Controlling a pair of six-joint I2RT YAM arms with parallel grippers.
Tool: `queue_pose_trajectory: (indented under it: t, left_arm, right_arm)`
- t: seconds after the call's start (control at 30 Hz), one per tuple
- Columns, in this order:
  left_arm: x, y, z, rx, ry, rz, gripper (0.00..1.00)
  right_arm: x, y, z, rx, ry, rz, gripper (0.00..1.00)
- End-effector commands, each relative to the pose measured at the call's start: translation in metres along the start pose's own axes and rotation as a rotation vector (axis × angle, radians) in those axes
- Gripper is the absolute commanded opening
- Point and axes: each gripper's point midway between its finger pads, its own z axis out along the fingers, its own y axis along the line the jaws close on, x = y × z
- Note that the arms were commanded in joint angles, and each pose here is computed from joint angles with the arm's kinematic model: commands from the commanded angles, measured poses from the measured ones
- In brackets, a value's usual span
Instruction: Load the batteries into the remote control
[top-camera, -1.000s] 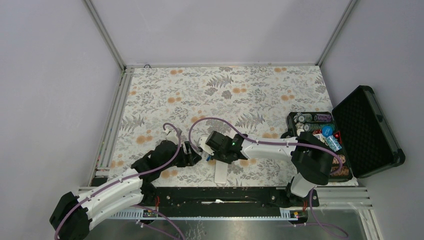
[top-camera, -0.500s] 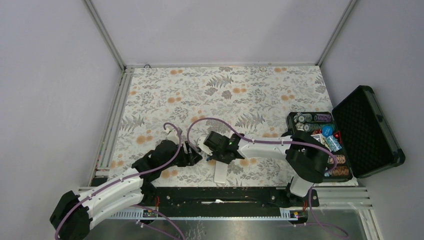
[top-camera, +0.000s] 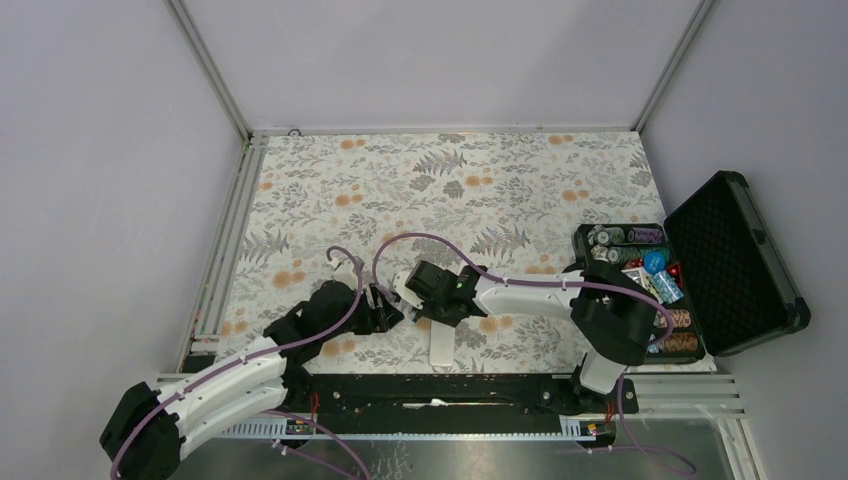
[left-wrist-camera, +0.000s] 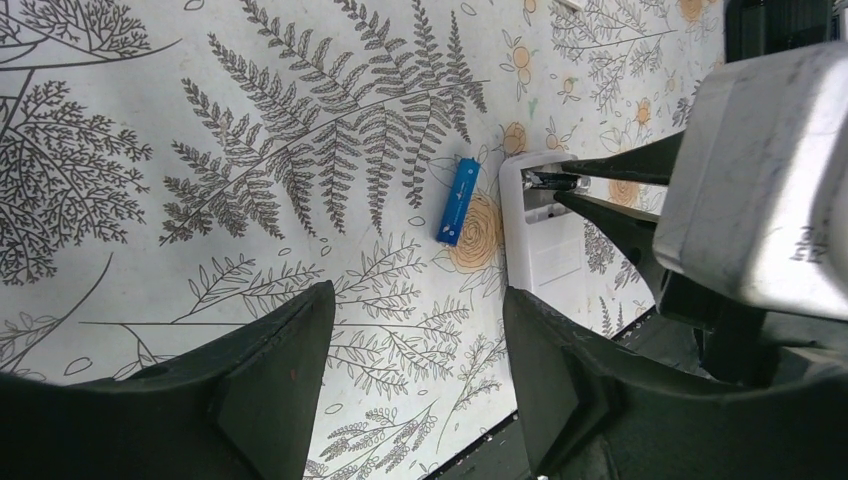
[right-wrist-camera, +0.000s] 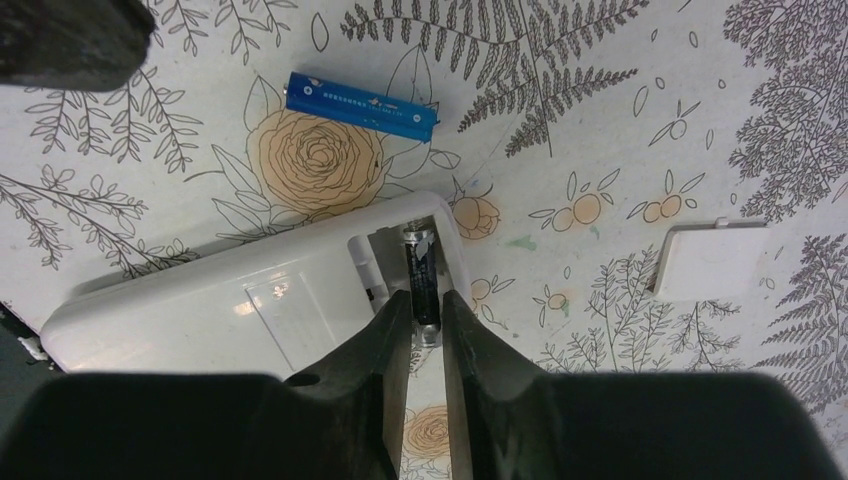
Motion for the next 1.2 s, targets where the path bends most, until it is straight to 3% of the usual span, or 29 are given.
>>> queue_pose_trajectory:
  t: [0.0, 0.43, 0.83, 1.17]
  left_arm:
    - [-0.009, -0.007, 0.0, 0.035, -0.036, 0.011, 0.66]
    - [-0.007, -0.007, 0.0, 0.041, -0.027, 0.01, 0.66]
    - [-0.005, -0.013, 0.0, 0.064, -0.006, 0.01, 0.66]
    - [0.005, -0.035, 0.0, 0.164, 0.082, 0.016, 0.66]
  right_arm:
    - [-0.015, -0.008, -0.003, 0.02, -0.027, 0.021, 0.26]
    - [-0.023, -0.013, -0.012, 0.046, -0.056, 0.052, 0.34]
    - [-0.03, -0.017, -0.04, 0.074, -0.181, 0.14, 0.36]
    - [-0.013, -0.025, -0.064, 0.157, -0.265, 0.41, 0.36]
